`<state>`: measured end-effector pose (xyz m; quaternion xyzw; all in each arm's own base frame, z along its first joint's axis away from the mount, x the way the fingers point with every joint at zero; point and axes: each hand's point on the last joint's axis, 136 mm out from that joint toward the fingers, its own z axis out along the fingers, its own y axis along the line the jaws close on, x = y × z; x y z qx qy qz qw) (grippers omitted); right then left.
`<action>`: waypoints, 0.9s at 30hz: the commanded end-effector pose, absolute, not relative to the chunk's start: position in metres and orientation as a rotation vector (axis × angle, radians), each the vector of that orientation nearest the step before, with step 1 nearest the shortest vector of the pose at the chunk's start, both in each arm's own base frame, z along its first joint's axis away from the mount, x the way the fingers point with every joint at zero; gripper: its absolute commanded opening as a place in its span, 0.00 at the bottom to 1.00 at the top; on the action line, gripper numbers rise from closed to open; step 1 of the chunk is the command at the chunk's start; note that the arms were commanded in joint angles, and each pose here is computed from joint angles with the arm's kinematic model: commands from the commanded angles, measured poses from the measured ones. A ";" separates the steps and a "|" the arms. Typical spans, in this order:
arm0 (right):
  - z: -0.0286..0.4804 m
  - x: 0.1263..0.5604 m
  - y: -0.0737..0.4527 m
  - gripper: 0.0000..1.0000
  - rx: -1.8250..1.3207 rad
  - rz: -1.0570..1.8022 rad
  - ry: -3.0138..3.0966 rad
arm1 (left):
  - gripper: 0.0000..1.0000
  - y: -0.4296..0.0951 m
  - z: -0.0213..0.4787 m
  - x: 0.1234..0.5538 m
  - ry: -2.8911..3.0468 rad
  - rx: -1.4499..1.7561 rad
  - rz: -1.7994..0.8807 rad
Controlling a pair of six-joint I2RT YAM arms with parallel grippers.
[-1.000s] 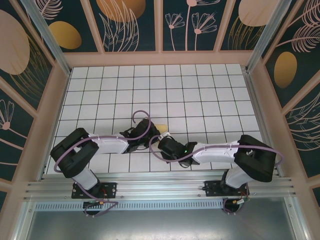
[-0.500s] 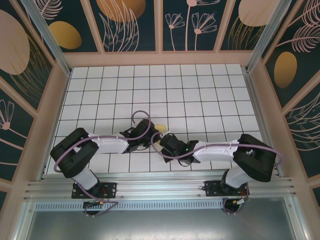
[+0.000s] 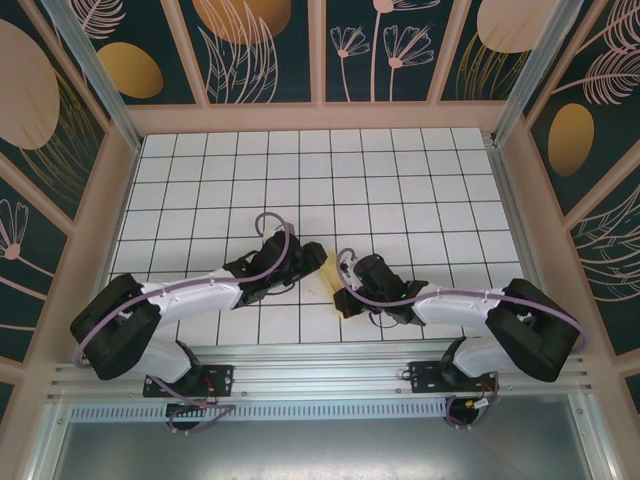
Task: Fold a paper plane with a square sheet of paper (pick it up from the middle)
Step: Perform the fifth fold on the wing at the bottom-center of the table.
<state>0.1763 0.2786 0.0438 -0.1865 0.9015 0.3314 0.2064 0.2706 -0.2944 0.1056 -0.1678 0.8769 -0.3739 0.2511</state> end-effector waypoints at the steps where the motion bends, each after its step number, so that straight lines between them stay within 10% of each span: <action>1: 0.063 0.172 0.287 0.00 -0.513 1.133 2.456 | 0.53 -0.280 0.110 0.267 2.347 -0.452 -0.988; 12: 0.040 0.179 0.277 0.00 -0.362 1.210 2.543 | 0.32 -0.313 0.104 0.250 2.381 -0.299 -1.195; 27: 0.029 0.182 0.260 0.00 -0.135 1.370 2.575 | 0.29 -0.348 0.087 0.242 2.423 -0.203 -1.317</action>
